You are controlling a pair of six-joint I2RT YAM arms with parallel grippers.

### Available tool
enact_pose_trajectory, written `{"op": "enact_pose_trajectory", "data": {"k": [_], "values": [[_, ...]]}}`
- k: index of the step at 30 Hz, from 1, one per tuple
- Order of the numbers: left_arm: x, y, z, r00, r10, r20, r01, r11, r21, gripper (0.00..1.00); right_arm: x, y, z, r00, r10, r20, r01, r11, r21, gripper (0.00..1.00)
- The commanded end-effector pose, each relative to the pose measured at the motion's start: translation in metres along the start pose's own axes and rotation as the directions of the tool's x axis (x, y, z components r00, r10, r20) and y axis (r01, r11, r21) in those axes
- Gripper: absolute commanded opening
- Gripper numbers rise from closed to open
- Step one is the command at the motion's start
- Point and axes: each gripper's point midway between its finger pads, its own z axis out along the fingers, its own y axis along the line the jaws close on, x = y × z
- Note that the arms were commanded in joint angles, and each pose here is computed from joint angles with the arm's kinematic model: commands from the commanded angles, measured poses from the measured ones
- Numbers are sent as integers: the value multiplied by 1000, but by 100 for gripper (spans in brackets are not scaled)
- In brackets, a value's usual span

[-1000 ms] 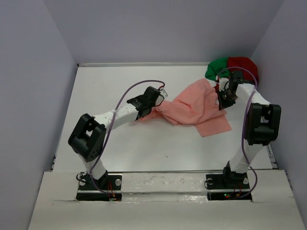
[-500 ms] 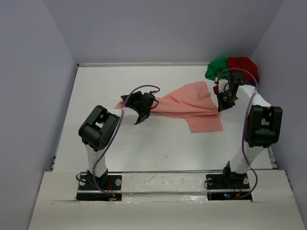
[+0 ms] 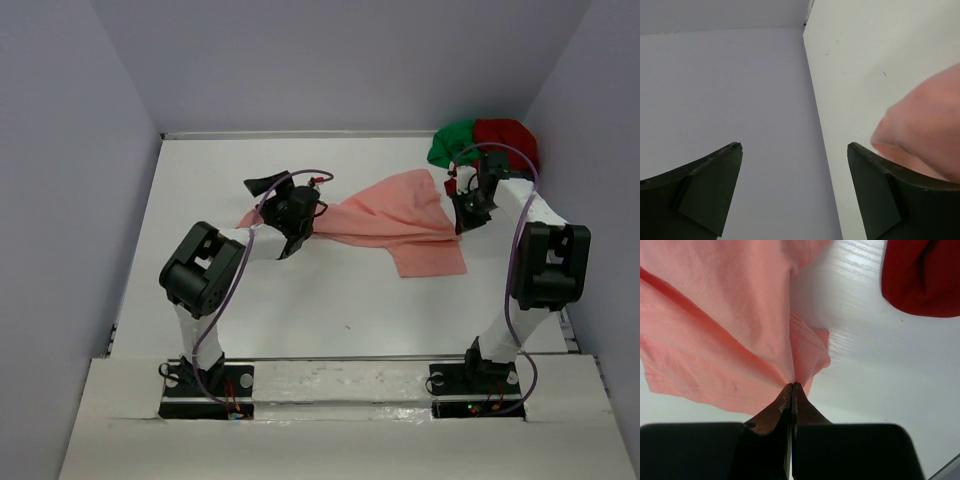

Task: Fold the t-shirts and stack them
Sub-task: Flatten out the tshirt

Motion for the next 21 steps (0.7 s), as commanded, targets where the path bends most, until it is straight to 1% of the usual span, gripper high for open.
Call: {"op": "enact_pose_trajectory", "data": {"k": [1, 2, 3, 4, 5, 6, 8, 9, 12, 13, 14, 15, 16, 17, 18, 20, 21], "values": [[-20, 74, -23, 968, -232, 98, 229, 973, 40, 99, -6, 0, -11, 999, -10, 30, 10, 1000, -3, 0], [-16, 80, -28, 958, -280, 63, 275, 958, 77, 99, -6, 0, -10, 999, -11, 30, 11, 1000, -4, 0], [-28, 76, -34, 919, -387, 73, 360, 901, 241, 99, -6, 0, -8, 1000, -9, 27, 9, 1000, -7, 0], [-28, 56, -40, 914, -401, 62, 357, 866, 350, 99, -7, 0, -8, 1000, -7, 29, 7, 1000, -10, 0], [-50, 61, -56, 871, -475, 123, 366, 796, 483, 99, -8, 0, -8, 1000, -6, 30, 6, 1000, -11, 0], [-53, 57, -65, 847, -520, 112, 387, 747, 541, 99, -10, 0, -6, 999, -3, 32, 3, 1000, -15, 0], [-53, 44, -88, 832, -539, 129, 336, 675, 657, 99, -13, 1, -7, 999, 0, 40, 1, 1000, -20, 0], [-58, 35, -100, 818, -557, 143, 302, 629, 716, 99, -14, 1, -7, 999, 1, 42, -1, 1000, -21, 0], [-51, 7, -116, 828, -541, 148, 227, 564, 794, 98, -16, 0, -6, 999, 3, 43, -2, 1000, -24, 0], [-46, -2, -124, 840, -524, 139, 195, 531, 824, 90, -16, -1, -6, 999, 3, 41, -2, 1000, -19, 0], [-49, -10, -138, 832, -536, 147, 151, 473, 868, 85, -16, -1, -6, 999, 3, 41, -2, 1000, -17, 0], [-45, -18, -147, 841, -521, 146, 114, 434, 894, 78, -16, -2, -7, 999, 1, 40, -1, 1000, -11, 0], [-44, -23, -153, 842, -518, 152, 91, 413, 906, 74, -15, -2, -7, 999, 1, 39, -1, 1000, -9, 0], [-39, -33, -160, 847, -510, 148, 66, 377, 924, 71, -15, -2, -7, 999, 0, 39, 1, 1000, -8, 0], [-30, -47, -166, 867, -475, 149, 29, 346, 938, 71, -15, -2, -8, 999, 1, 40, 0, 1000, -6, 0], [-22, -63, -168, 885, -442, 146, 7, 325, 946, 71, -15, -2, -8, 999, 2, 42, -1, 1000, -8, 0], [-16, -72, -170, 897, -417, 145, -10, 309, 951, 67, -16, -1, -7, 999, 3, 43, -3, 1000, -11, 0]]}}
